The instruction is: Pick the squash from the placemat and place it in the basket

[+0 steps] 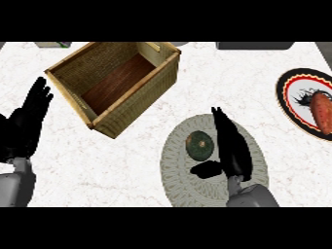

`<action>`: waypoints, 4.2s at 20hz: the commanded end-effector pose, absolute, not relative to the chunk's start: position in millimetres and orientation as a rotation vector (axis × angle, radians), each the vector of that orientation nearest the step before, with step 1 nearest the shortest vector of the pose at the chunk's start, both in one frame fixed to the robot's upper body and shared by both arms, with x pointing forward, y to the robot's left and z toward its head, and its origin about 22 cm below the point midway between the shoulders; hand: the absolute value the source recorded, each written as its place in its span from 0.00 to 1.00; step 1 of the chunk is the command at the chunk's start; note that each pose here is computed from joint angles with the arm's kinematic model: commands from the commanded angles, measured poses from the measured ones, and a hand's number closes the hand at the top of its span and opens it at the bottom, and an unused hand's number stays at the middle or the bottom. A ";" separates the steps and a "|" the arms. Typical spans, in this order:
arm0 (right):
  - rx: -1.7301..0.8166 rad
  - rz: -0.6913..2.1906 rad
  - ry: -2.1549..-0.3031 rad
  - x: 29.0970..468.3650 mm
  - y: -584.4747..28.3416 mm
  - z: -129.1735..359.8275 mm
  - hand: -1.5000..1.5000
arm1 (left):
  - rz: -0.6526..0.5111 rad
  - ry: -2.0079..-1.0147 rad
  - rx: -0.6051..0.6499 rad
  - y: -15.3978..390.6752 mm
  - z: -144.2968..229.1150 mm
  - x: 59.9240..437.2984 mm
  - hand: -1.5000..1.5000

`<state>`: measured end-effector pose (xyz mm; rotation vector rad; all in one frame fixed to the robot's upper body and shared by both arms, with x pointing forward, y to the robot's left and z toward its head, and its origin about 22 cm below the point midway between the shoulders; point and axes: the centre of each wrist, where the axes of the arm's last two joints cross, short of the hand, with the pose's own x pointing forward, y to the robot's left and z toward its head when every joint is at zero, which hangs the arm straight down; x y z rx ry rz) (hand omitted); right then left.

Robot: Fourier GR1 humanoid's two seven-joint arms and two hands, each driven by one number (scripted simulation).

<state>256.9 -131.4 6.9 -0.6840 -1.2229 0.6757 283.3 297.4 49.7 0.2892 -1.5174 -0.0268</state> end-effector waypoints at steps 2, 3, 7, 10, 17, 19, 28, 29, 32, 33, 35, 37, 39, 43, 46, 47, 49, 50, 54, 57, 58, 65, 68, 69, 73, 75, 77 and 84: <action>-0.686 0.687 -1.188 267.6 -130.7 -17.9 0.00 | -0.038 -1.523 0.285 299.8 47.2 279.4 0.50; -0.687 0.694 -1.190 269.3 -120.4 -20.2 0.00 | -0.040 -1.509 0.286 299.4 55.6 287.6 0.50; -0.625 0.776 -1.161 278.2 -119.2 -2.8 0.00 | -0.023 -1.513 0.278 289.2 42.8 296.2 0.50; -0.569 0.882 -1.154 258.3 -127.7 -9.4 1.00 | -0.026 -1.512 0.295 299.6 57.1 297.3 0.50; -0.532 0.868 -1.202 248.2 -116.6 -42.8 1.00 | -0.024 -1.505 0.282 297.1 39.9 300.7 0.50; -0.548 0.843 -1.201 249.1 -120.6 -51.8 1.00 | -0.024 -1.515 0.279 294.1 40.8 281.8 0.50; -0.516 0.752 -1.240 253.3 -59.4 2.4 1.00 | -0.092 -1.567 0.218 272.2 55.8 299.9 0.50; -0.523 0.754 -1.254 256.0 -56.7 9.7 1.00 | -0.117 -1.551 0.202 269.1 48.9 297.1 0.50; -0.535 0.668 -1.306 262.6 -46.4 24.9 1.00 | -0.141 -1.569 0.178 259.4 55.0 301.1 0.50; -0.531 0.620 -1.340 264.0 -42.6 33.1 1.00 | -0.144 -1.560 0.172 258.6 53.0 302.2 0.50; -0.545 0.572 -1.426 269.0 -31.9 49.8 1.00 | -0.164 -1.572 0.151 249.9 55.1 305.0 0.50; -0.536 0.494 -1.500 271.4 -24.0 65.9 1.00 | -0.173 -1.573 0.131 243.0 54.7 307.4 0.50; -0.543 0.401 -1.570 275.8 -17.6 79.9 1.00 | -0.181 -1.571 0.137 243.5 57.3 308.5 0.50; -0.557 0.286 -1.672 284.5 -3.9 105.8 1.00 | -0.201 -1.568 0.118 237.0 57.0 311.2 0.50; -0.609 0.252 -1.725 298.5 6.3 130.8 1.00 | -0.215 -1.560 0.108 236.2 59.3 313.2 0.50; -0.620 0.257 -1.733 298.2 10.5 133.6 1.00 | -0.199 -1.542 0.110 231.8 51.5 312.8 0.50; -0.655 0.233 -1.717 306.8 14.4 141.6 1.00 | -0.215 -1.560 0.123 234.7 60.3 316.5 0.50; -0.667 0.224 -1.707 311.1 16.9 149.7 1.00 | -0.205 -1.554 0.113 231.0 55.2 313.4 0.50; -0.708 0.141 -1.707 326.2 25.6 179.1 1.00 | -0.208 -1.558 0.124 229.7 62.5 319.4 0.50; -0.719 0.055 -1.728 336.5 31.9 209.2 1.00 | -0.212 -1.556 0.112 226.3 59.4 319.4 0.50; -0.717 0.041 -1.737 337.8 34.3 220.0 1.00 | -0.222 -1.542 0.122 227.3 56.1 320.6 0.50; -0.863 -0.017 -1.679 366.6 43.0 254.1 1.00 | -0.206 -1.563 0.142 228.8 58.5 323.9 0.50; -0.924 -0.040 -1.658 375.6 47.0 265.4 1.00 | -0.211 -1.561 0.119 223.6 58.4 321.9 0.50; -0.952 -0.036 -1.652 378.9 48.0 271.6 1.00 | -0.202 -1.563 0.138 228.4 61.1 326.4 0.50; -1.040 -0.027 -1.587 387.9 53.1 284.5 1.00 | -0.211 -1.570 0.137 230.6 60.7 326.4 0.50; -1.062 -0.035 -1.555 392.2 53.9 289.6 1.00 | -0.212 -1.590 0.132 225.7 66.9 328.7 0.50; -1.088 -0.034 -1.505 399.0 51.2 287.5 1.00 | -0.207 -1.567 0.125 222.1 61.1 329.9 0.50; -1.131 -0.062 -1.377 414.7 44.0 283.7 1.00 | -0.212 -1.586 0.131 225.8 65.8 331.8 0.50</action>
